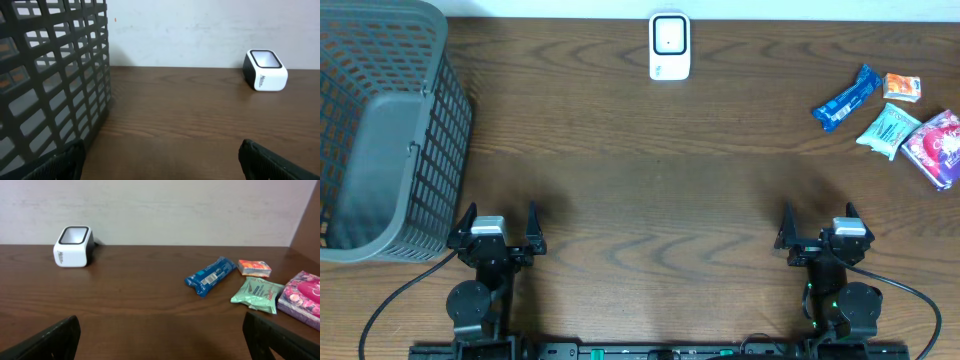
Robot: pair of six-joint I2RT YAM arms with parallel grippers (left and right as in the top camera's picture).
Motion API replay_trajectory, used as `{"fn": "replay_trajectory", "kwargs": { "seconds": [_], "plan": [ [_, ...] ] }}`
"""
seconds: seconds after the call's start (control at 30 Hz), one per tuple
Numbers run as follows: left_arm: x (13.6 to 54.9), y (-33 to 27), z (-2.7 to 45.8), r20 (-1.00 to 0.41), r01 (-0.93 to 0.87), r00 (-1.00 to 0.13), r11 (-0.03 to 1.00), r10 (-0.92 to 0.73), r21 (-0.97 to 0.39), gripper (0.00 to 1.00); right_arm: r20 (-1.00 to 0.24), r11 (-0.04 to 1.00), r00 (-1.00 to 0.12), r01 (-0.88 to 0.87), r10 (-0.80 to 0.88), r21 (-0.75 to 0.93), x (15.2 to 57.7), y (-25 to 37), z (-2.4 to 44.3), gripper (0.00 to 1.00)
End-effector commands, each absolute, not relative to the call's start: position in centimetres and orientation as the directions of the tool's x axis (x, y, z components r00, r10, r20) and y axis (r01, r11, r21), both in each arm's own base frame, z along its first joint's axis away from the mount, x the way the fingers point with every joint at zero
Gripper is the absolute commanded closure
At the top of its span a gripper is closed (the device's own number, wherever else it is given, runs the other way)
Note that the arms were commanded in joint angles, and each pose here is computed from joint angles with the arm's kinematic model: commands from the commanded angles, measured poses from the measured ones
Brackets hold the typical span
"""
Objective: Scan the item barcode
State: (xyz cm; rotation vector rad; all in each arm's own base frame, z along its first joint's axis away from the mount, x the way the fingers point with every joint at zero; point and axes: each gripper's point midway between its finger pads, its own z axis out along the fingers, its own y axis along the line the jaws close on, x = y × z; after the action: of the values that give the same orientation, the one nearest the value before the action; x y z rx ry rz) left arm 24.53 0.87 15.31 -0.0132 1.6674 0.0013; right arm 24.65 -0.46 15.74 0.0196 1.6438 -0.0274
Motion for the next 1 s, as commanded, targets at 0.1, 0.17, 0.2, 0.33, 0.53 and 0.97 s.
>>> {"fn": "replay_trajectory", "kwargs": {
  "seconds": [0.1, 0.17, 0.2, 0.33, 0.53, 0.97],
  "plan": [
    [24.38, 0.89, 13.91, -0.99, -0.008, -0.144, 1.0, -0.005, -0.004, 0.02, -0.997, 0.999, -0.071, 0.036, 0.014, 0.011, 24.61, -0.6, 15.74, 0.01],
    [24.38, 0.9, 13.9, -0.989, -0.01, -0.144, 1.0, -0.013, -0.012, 0.02, -0.997, 0.999, -0.071, 0.036, 0.014, 0.011, 24.61, -0.6, 15.74, 0.01],
    [24.38, 0.95, 13.9, -0.989, -0.015, -0.144, 1.0, -0.024, -0.022, 0.02, -0.997, 0.999, -0.071, 0.036, 0.014, 0.011, 24.61, -0.6, 15.74, 0.01],
    [24.37, 0.97, 13.88, -0.987, -0.023, -0.144, 0.997, -0.072, -0.07, 0.02, -0.997, 0.999, -0.071, 0.036, 0.014, 0.011, 24.61, -0.6, 15.74, 0.01],
    [24.37, 1.0, 13.88, -0.985, -0.028, -0.143, 0.995, -0.095, -0.092, 0.02, -0.997, 0.999, -0.071, 0.036, 0.014, 0.011, 24.61, -0.6, 15.74, 0.01],
    [24.39, 1.0, 13.92, -0.985, -0.028, -0.142, 0.995, -0.094, -0.091, 0.02, -0.997, 0.999, -0.071, 0.036, 0.014, 0.011, 24.61, -0.6, 15.74, 0.01]
  ]
}}
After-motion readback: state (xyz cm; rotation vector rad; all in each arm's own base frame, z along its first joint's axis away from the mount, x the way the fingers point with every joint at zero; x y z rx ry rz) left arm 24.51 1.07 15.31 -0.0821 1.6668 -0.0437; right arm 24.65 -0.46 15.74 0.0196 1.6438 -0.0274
